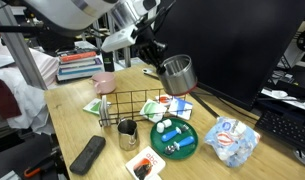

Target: Move the silver bowl to the right side of the desk

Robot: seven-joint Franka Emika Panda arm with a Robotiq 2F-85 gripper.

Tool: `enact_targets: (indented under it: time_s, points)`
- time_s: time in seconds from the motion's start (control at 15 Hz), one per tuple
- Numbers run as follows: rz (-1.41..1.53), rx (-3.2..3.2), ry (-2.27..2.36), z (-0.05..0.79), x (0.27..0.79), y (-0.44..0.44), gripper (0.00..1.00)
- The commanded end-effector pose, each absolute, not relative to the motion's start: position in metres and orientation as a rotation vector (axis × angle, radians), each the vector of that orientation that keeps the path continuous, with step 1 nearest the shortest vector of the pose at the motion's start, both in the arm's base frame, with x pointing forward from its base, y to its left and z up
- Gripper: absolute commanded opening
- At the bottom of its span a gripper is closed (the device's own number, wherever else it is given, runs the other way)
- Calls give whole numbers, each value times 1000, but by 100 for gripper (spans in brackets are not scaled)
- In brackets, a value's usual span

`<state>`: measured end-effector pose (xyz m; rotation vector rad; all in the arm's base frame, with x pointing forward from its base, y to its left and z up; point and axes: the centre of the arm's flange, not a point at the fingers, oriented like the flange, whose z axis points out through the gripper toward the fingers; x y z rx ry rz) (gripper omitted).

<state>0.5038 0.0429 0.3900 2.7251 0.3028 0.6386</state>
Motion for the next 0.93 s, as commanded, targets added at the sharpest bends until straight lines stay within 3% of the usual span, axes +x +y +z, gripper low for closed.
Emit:
enact_targets:
  time_s: [0.0, 0.13, 0.6, 0.67, 0.87]
  points:
    - [589, 2757, 150, 374, 472, 39, 2]
    - [571, 2759, 200, 365, 483, 39, 7]
    - [576, 2758, 200, 367, 485, 39, 7]
    - [576, 2758, 200, 367, 485, 39, 2]
    - [496, 2848, 106, 361, 491, 13, 2]
